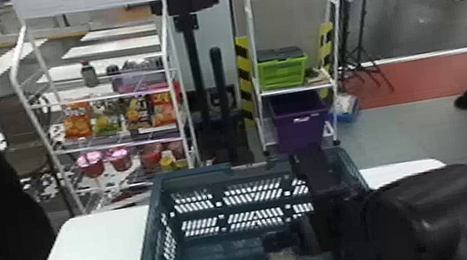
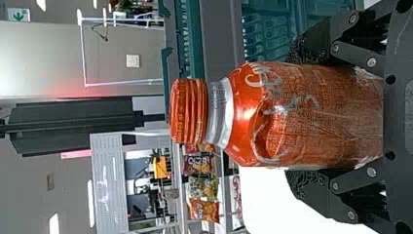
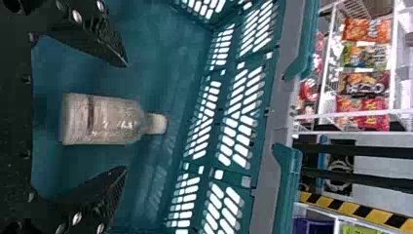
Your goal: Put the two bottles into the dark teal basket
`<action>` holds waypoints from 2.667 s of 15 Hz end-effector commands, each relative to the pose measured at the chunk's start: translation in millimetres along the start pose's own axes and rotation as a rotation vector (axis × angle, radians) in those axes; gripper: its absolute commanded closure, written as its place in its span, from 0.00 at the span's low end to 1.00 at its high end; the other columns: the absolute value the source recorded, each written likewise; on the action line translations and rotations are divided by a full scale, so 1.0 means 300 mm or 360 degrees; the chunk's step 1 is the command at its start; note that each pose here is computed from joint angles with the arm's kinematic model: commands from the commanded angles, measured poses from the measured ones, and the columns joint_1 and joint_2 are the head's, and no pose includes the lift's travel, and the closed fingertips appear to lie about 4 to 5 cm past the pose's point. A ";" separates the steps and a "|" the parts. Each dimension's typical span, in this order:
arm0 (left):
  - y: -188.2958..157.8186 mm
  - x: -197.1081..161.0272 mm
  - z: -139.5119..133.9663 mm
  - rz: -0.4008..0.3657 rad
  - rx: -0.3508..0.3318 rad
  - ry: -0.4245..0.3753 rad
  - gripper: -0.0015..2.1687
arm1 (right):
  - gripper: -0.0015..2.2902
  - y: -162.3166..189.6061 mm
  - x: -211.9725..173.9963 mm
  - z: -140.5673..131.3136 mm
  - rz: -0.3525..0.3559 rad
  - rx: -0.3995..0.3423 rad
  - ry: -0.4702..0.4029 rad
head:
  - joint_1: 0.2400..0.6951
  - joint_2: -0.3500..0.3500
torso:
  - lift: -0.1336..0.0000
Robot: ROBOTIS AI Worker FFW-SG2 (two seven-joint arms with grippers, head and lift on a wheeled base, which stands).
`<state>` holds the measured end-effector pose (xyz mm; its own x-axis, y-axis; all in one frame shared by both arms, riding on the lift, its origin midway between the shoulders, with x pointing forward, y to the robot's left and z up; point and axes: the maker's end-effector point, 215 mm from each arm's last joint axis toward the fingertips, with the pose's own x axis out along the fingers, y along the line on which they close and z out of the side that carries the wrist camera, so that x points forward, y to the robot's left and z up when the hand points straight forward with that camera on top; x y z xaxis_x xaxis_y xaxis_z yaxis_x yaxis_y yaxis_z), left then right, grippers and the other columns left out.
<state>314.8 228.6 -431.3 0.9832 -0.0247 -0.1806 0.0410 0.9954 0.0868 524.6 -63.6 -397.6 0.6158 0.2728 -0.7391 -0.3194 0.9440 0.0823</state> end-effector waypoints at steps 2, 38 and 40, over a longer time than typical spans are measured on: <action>0.000 0.005 0.008 0.0002 -0.0003 -0.0008 0.88 | 0.01 0.039 -0.056 0.179 0.0030 0.0029 -0.0378 | 0.57 0.50 | 1.00; 0.092 0.185 0.786 -0.0078 0.0062 -0.0347 0.88 | 0.01 -0.167 -0.773 -0.656 -0.0328 0.0288 -0.1257 | 0.57 0.50 | 1.00; 0.022 0.221 0.851 -0.0205 0.0062 -0.0417 0.88 | 0.01 -0.163 -0.772 -0.670 -0.0330 0.0280 -0.1247 | 0.57 0.50 | 1.00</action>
<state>416.1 219.3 -204.3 0.9877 -0.1523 0.0365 0.1469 0.9817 0.1210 255.1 -210.6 -362.3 0.9945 0.0775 -0.0706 -0.0662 0.9864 0.1504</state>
